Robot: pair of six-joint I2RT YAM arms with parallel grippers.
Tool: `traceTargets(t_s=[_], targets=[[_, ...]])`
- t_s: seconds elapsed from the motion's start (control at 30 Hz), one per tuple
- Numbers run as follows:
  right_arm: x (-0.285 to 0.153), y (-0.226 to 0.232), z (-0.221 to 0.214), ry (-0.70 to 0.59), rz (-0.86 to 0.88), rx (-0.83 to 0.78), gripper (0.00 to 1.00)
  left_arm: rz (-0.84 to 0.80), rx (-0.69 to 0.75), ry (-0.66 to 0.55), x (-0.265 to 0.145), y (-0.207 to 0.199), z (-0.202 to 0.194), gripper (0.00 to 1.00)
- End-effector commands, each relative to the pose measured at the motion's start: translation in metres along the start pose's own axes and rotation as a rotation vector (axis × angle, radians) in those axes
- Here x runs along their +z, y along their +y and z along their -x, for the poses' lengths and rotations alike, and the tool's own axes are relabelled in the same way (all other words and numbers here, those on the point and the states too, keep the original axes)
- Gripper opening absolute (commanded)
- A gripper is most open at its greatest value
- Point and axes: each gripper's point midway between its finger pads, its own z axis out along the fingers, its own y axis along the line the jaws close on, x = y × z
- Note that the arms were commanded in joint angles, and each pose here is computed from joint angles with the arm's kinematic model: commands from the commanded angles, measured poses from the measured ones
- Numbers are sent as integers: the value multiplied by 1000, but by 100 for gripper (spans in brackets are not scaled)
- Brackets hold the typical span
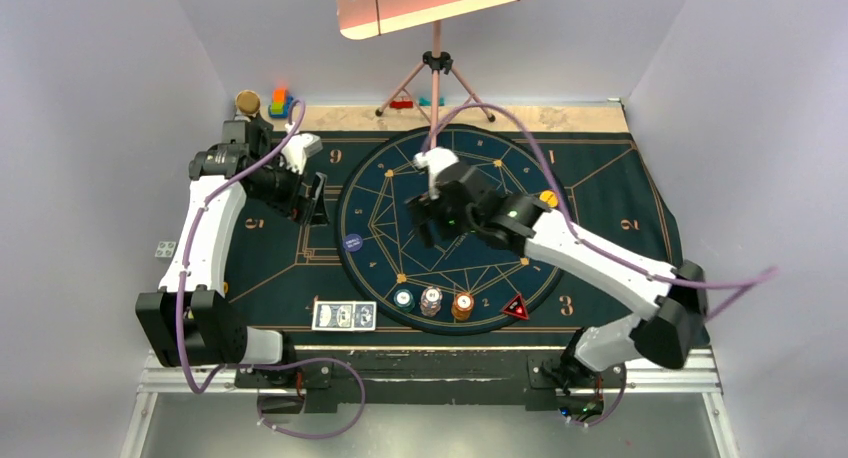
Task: Distribute texas hold em gaming equipment
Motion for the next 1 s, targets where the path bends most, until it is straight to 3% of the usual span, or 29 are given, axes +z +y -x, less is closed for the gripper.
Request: traceTargets(t_s=[0.0,0.13,0.3,0.47,0.97], targets=[[21,61,-5,46,204,-331,89,13,-41,-39,1,3,14,100],[34,93,-35,113,271,-491,90,84,-89,-12,2,18,15,100],[38,97,-39,144,291,-541,91,149,-123,-12,0,31,21,100],[47,98,-49,172,287,-619,86,155,-146,-38,-5,32,35,100],[49,116,-94,188,428,-650,91,167,-119,-74,-21,20,32,100]])
